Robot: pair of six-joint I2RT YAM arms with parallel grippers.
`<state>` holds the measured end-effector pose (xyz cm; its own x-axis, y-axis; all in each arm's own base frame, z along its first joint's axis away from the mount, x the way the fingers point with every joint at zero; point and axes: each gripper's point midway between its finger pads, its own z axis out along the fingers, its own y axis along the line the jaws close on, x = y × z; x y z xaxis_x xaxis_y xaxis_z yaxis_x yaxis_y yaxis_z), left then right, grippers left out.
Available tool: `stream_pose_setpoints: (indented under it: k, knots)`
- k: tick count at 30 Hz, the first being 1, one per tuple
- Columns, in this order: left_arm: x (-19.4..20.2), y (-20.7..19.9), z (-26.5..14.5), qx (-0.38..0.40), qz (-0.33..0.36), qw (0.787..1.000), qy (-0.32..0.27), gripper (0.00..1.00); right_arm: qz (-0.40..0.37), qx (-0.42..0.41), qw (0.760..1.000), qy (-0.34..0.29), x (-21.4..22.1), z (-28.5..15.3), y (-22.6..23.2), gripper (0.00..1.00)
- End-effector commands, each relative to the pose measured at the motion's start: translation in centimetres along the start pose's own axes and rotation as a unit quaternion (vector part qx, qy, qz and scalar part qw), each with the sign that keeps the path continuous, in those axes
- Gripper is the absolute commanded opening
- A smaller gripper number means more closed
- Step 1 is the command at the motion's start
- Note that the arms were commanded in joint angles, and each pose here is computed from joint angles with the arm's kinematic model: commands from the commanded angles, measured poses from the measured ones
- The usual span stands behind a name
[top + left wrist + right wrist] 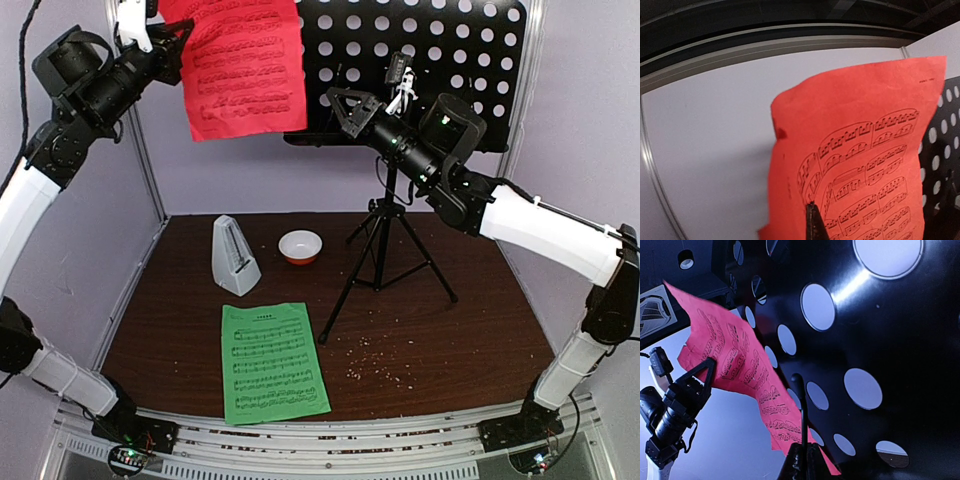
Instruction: Pack up the instrument practice props
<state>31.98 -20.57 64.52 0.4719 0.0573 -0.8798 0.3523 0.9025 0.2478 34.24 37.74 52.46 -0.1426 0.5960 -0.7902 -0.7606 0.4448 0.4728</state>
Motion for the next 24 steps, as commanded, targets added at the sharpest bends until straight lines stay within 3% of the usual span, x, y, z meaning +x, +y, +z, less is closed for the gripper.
stream_pose_setpoints:
  k: [1, 14, 19, 24]
  knots:
    - [4.6, 4.4, -1.1, -0.048, 0.003, 0.996, 0.076, 0.00, 0.001, 0.021, 1.000, 0.014, 1.2, 0.0, -1.4, 0.00]
    - [11.2, 7.1, -9.3, -0.127, 0.033, 0.975, 0.180, 0.00, 0.008, -0.025, 0.999, 0.023, 0.3, -1.1, 0.8, 0.32]
    - [13.6, 4.6, -12.6, -0.070, 0.004, 0.973, 0.221, 0.00, -0.004, -0.030, 0.999, 0.023, -0.6, -2.3, 1.5, 0.47]
    - [17.1, 0.4, -15.3, 0.023, -0.059, 0.957, 0.283, 0.00, -0.018, -0.050, 0.998, 0.034, -0.8, -3.4, 2.5, 0.61]
